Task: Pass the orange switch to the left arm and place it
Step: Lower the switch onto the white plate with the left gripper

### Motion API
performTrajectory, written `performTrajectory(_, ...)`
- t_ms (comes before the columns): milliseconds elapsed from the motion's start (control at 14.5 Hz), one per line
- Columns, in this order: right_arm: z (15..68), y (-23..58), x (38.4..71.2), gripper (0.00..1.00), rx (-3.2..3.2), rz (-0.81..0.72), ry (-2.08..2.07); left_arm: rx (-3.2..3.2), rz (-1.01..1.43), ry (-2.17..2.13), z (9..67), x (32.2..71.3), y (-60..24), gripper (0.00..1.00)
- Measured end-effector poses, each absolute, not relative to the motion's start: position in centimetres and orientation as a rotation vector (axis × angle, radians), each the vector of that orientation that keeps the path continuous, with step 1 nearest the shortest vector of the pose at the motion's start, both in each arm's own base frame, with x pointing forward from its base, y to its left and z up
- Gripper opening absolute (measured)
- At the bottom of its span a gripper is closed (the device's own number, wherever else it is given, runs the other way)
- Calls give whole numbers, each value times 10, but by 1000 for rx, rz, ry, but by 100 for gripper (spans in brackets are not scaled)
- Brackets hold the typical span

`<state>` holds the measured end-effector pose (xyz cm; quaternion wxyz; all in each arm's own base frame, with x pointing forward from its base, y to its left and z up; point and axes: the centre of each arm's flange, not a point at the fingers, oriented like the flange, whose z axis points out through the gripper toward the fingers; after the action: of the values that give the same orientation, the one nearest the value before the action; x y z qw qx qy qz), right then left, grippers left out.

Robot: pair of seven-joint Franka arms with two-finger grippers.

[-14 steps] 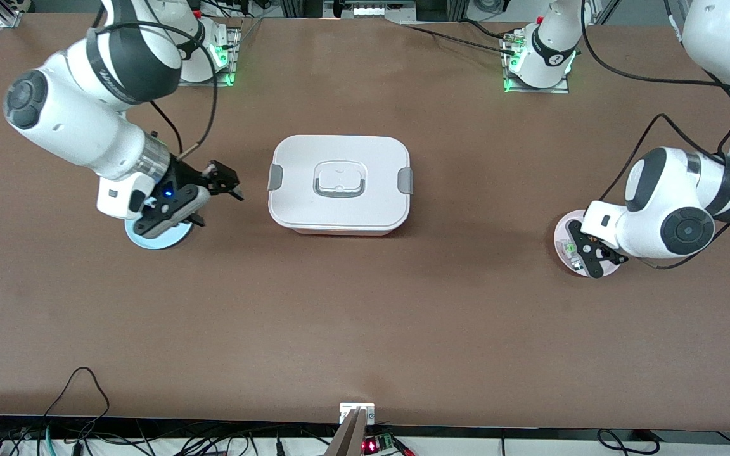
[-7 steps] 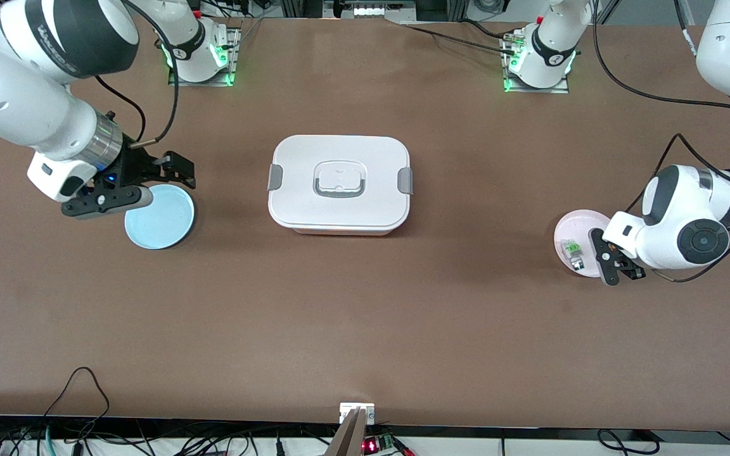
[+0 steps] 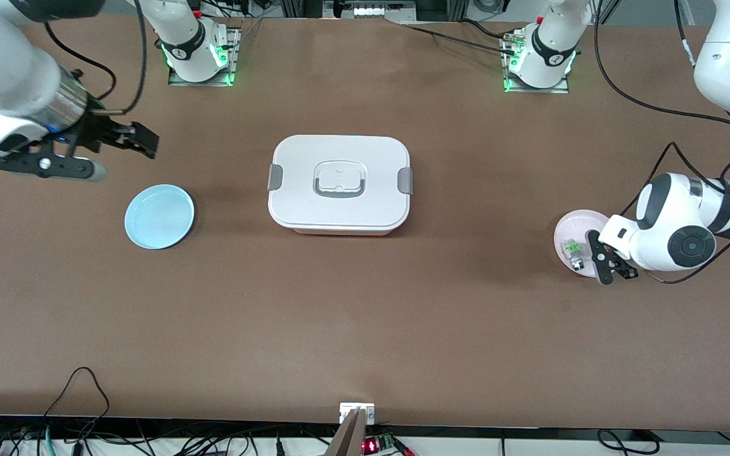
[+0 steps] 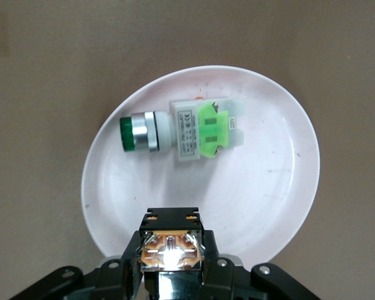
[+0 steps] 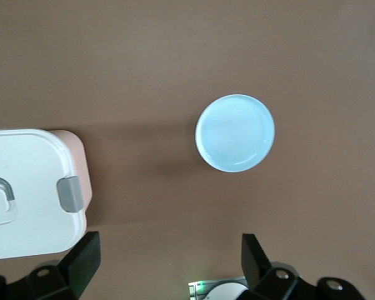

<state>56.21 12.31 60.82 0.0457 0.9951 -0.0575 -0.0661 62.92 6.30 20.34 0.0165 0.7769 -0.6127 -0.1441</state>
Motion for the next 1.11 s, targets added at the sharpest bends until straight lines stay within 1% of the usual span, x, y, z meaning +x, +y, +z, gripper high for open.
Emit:
performTrajectory(138,613,78,571,100,3024,-194,-283,2405,-432,-1902,190,622,64,40)
performTrajectory(346,591,20,585,100,3031,-249,-246,2402,-422,-1890,179,616,68,40)
performTrajectory(415,582,9,589,100,3034,-241,-239,2399,-421,-1890,179,616,70,44)
performTrajectory(484,576,0,591,100,3035,-227,-239,2395,-420,-1894,179,616,70,52)
performTrajectory(692,569,-21,591,100,3036,-230,-208,2390,-413,-1901,180,616,68,81)
performTrajectory(830,566,-37,586,100,3033,-248,-212,2391,-405,-1906,182,618,66,99)
performTrajectory(969,562,-48,577,100,3031,-266,-217,2387,-401,-1915,193,623,60,100)
performTrajectory(1107,562,-50,566,100,3033,-248,-215,2383,-438,-1886,221,630,49,100)
